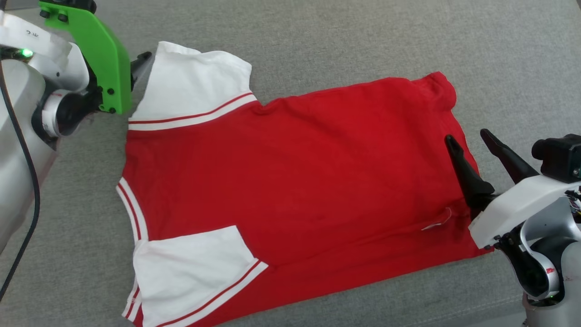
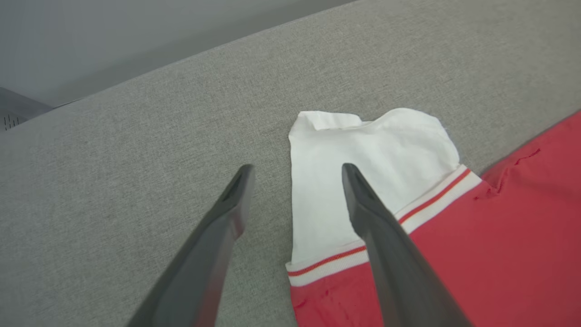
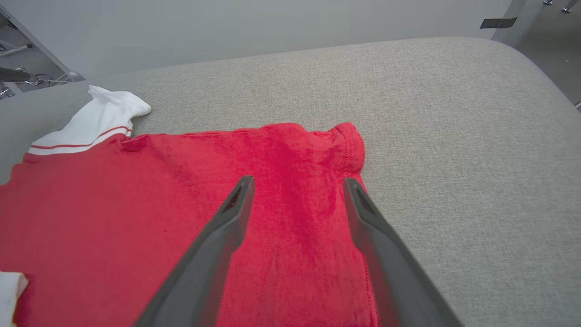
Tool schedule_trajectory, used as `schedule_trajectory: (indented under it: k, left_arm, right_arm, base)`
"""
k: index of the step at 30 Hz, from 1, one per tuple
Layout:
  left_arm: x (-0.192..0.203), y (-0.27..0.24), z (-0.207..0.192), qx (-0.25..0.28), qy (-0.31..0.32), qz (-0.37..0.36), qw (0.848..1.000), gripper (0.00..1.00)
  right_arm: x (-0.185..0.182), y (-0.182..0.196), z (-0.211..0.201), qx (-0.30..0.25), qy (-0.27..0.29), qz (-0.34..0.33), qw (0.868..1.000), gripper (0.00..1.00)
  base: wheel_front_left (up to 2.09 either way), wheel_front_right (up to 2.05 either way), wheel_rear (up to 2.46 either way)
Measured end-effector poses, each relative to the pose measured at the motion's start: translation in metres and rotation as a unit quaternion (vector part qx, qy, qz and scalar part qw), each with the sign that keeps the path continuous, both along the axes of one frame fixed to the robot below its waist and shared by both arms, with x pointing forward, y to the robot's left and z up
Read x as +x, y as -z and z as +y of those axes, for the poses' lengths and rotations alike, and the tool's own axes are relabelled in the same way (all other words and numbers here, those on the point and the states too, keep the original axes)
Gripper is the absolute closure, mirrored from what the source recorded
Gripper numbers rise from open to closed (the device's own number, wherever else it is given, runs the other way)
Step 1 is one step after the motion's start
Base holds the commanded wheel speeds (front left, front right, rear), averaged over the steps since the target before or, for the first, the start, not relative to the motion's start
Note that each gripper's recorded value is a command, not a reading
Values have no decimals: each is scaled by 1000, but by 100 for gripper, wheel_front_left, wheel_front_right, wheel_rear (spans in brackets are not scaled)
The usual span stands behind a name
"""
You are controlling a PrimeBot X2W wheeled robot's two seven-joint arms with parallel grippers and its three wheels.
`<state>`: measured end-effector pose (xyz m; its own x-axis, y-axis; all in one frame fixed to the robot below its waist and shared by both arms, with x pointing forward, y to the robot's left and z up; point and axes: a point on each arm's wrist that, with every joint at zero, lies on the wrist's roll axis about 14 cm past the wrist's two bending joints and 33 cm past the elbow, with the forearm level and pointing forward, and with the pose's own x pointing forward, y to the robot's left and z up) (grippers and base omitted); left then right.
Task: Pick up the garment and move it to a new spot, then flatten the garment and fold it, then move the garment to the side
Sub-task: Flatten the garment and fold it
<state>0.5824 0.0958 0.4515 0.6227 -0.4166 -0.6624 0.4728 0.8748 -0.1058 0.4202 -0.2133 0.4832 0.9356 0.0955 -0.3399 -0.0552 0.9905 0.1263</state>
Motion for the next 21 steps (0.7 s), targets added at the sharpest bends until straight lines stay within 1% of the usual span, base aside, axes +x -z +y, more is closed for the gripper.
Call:
schedule_trajectory:
  k: [4, 6, 10, 14, 20, 21]
  left_arm:
    - [12, 34, -2, 25, 5, 42, 999, 0]
    - [21, 49, -11, 25, 13, 53, 998, 0]
    - [30, 64, -24, 25, 24, 64, 997, 0]
    - [39, 80, -20, 58, 23, 67, 996, 0]
    - [46, 91, -21, 69, 25, 88, 993, 0]
    - [45, 92, -22, 66, 26, 95, 993, 16]
  right_arm:
    - [0, 12, -4, 3, 11, 12, 1000, 0]
    - [-1, 20, -11, 0, 21, 23, 999, 0]
    - [-3, 33, -17, -3, 32, 41, 999, 0]
    - [-1, 37, -21, -6, 37, 45, 998, 0]
    - [-2, 44, -25, -6, 44, 53, 998, 0]
    - [-1, 45, -25, -6, 44, 54, 998, 0]
  base:
    - [0, 0, 0]
    - [0, 0, 0]
    - [0, 0, 0]
    - [0, 0, 0]
    - [0, 0, 0]
    - [0, 0, 0]
